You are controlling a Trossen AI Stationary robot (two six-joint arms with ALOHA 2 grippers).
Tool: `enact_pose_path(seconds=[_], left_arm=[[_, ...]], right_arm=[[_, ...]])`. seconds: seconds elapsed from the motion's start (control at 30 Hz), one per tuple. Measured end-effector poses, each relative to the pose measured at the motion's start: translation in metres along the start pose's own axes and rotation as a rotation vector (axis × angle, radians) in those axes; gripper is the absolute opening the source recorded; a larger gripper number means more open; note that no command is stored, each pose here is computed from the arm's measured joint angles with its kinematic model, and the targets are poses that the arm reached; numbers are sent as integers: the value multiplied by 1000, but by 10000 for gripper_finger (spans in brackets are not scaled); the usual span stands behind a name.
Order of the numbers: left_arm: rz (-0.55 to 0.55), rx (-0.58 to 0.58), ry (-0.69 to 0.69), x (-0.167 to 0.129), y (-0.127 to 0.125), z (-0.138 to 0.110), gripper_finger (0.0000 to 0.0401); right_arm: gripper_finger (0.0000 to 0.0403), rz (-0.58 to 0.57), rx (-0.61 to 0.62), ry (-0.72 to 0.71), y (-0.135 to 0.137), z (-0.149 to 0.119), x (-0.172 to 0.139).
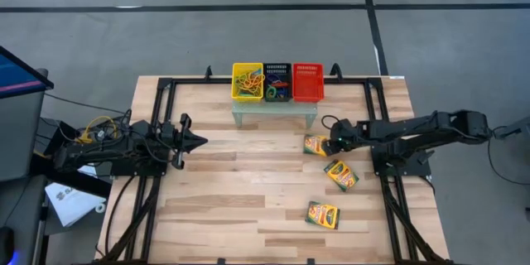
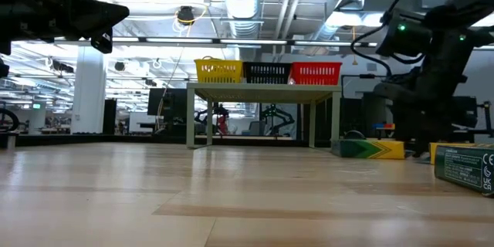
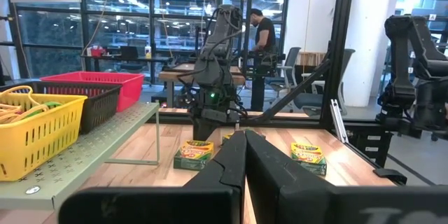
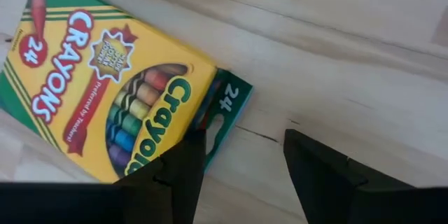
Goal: Pick & Place Office Desk Supplies
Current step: Put the top yellow crayon box into the red bin on the shelf
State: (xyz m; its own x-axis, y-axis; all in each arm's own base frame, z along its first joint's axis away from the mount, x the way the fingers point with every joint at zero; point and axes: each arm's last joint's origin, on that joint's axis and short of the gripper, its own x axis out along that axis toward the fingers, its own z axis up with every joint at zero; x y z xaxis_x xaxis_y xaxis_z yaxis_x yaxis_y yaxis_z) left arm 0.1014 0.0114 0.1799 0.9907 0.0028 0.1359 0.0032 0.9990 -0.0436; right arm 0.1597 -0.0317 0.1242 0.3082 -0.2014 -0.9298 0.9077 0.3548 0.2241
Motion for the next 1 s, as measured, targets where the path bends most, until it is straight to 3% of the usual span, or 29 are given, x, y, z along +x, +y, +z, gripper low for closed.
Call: enact_pose_path(seconds=[0.2, 0.6, 1.0], left_arm=[[0, 0, 1, 0, 0, 0, 0], [0, 0, 0, 0, 0, 0, 0], [0, 0, 1, 0, 0, 0, 0]], right_arm=[[178, 43, 18, -18, 5, -1, 1], [63, 119, 9, 38, 10, -3, 1], [4, 167, -88, 23, 14, -2, 0]])
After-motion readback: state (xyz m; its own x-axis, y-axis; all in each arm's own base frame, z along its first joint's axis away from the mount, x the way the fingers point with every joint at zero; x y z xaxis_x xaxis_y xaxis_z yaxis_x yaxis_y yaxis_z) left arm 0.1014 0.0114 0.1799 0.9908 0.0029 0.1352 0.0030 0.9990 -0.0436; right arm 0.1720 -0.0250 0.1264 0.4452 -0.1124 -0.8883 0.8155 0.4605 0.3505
